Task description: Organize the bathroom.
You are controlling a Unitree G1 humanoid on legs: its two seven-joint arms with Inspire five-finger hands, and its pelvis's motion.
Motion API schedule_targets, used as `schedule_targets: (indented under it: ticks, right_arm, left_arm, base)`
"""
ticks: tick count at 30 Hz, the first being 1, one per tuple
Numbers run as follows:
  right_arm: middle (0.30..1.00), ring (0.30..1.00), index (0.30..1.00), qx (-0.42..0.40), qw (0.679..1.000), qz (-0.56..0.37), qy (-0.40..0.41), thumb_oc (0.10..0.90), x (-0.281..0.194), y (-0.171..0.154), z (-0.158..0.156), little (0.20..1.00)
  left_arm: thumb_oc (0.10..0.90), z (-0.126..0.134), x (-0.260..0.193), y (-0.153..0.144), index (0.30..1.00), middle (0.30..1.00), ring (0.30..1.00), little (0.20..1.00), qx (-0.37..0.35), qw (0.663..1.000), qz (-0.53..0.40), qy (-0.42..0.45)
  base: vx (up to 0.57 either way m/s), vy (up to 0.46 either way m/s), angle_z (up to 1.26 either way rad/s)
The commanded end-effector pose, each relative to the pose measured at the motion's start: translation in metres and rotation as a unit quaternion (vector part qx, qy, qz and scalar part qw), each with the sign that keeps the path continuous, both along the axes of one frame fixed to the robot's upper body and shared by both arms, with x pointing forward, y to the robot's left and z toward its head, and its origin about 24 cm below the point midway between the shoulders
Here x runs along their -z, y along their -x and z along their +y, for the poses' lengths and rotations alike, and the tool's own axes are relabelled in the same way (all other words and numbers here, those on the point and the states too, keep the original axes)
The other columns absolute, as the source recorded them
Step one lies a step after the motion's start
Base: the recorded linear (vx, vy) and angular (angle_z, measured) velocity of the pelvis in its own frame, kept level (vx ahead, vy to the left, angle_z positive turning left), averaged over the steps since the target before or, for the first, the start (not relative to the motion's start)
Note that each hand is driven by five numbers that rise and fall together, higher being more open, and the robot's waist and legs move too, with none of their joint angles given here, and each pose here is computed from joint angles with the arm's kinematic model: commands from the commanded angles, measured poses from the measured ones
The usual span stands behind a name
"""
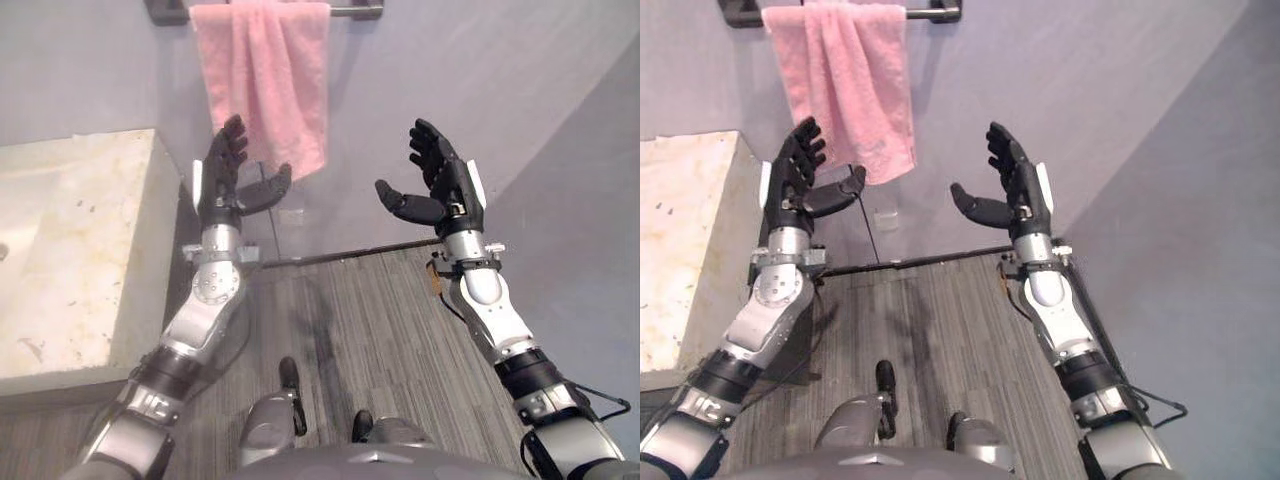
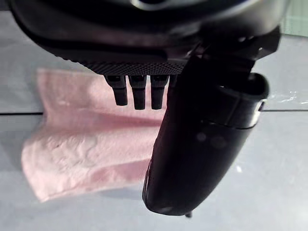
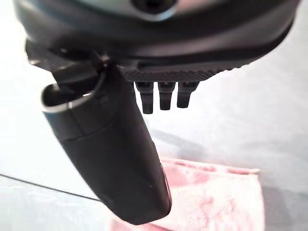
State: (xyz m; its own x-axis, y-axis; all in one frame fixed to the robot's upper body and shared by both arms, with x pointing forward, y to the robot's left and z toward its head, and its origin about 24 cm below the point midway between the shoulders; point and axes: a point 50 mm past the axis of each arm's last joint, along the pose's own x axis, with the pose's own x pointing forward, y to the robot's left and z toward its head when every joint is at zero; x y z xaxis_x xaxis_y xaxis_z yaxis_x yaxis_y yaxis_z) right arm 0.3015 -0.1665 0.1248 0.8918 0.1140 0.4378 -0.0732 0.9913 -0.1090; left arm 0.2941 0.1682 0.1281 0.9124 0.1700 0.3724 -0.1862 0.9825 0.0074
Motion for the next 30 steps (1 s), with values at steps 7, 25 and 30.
schedule_targets:
  ticks: [7,25,30]
  right_arm:
    - [0.900,0.900,0.900,-0.051,0.990,-0.122,-0.047,0.800,-0.065,-0.002,0.028,0.900]
    - [0.900,0.900,0.900,-0.050,0.996,-0.045,-0.050,0.800,-0.065,-0.034,0.022,0.900]
    - [0.900,0.900,0.900,-0.039,0.997,-0.037,-0.058,0.800,-0.069,-0.039,0.018,0.900]
  left_arm:
    - [0.800,-0.023,-0.028,0.006,0.900,0.900,0.900,0.900,0.034,0.996,-0.087,-0.014]
    - [0.800,-0.021,-0.035,0.014,0.900,0.900,0.900,0.900,0.064,0.992,-0.105,-0.003]
    - [0.800,-0.014,-0.034,0.016,0.900,0.900,0.900,0.900,0.062,0.992,-0.108,0.000]
  base:
    - [0.22,-0.034,-0.01]
    - [0.10,-0.173,0.32]
    - [0.18,0.020,0.32]
